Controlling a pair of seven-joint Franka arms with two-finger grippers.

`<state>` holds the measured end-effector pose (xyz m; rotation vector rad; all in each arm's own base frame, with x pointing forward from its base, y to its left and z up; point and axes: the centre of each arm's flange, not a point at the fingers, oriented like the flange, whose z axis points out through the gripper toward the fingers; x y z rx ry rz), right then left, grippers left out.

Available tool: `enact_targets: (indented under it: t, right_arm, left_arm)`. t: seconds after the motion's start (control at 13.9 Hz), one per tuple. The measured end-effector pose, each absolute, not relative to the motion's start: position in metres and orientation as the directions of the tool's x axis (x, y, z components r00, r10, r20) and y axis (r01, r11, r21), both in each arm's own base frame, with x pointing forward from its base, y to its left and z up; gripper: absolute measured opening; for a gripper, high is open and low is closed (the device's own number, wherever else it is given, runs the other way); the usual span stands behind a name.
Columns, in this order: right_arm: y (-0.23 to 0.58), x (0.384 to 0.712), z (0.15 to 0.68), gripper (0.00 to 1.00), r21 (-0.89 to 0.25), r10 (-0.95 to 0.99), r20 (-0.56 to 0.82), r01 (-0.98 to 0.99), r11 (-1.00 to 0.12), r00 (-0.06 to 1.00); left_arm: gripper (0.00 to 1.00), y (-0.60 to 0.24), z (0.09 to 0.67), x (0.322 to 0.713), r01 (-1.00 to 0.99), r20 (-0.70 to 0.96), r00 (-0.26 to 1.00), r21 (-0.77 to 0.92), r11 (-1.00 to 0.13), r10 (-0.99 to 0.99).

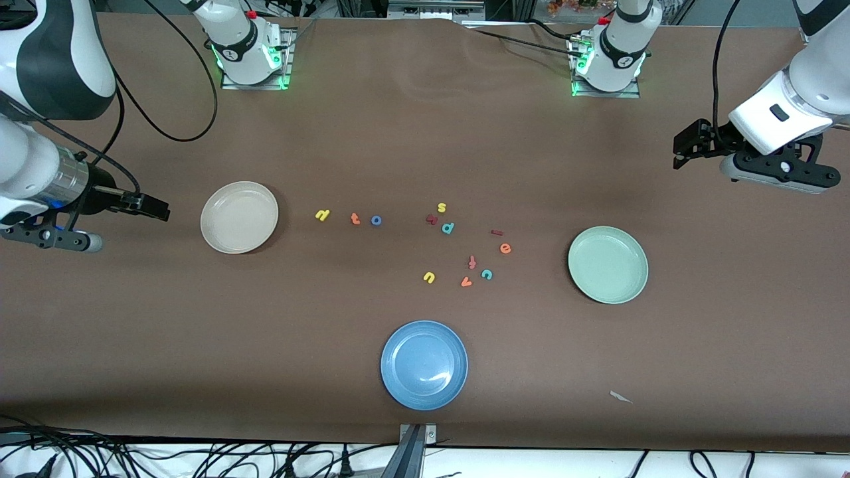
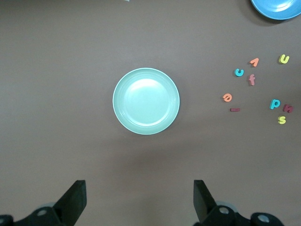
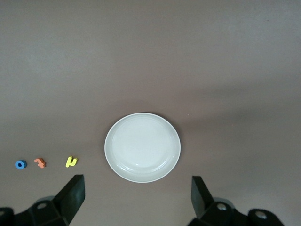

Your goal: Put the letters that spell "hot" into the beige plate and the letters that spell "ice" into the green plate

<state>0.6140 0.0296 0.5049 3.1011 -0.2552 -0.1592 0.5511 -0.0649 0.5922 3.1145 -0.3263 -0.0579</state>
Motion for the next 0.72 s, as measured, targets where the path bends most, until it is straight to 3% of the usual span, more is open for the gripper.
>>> enact_targets:
  t: [0.72]
  right_arm:
    - [0.0290,0.6148,0.5025,1.00,0.034,-0.165,-0.092,-0.163,-0.986,0.982]
  left_arm:
    - [1.00,-0.0651,0.5922,0.5511,-0.207,-0.036,0.978,0.013,-0.978,-0.208]
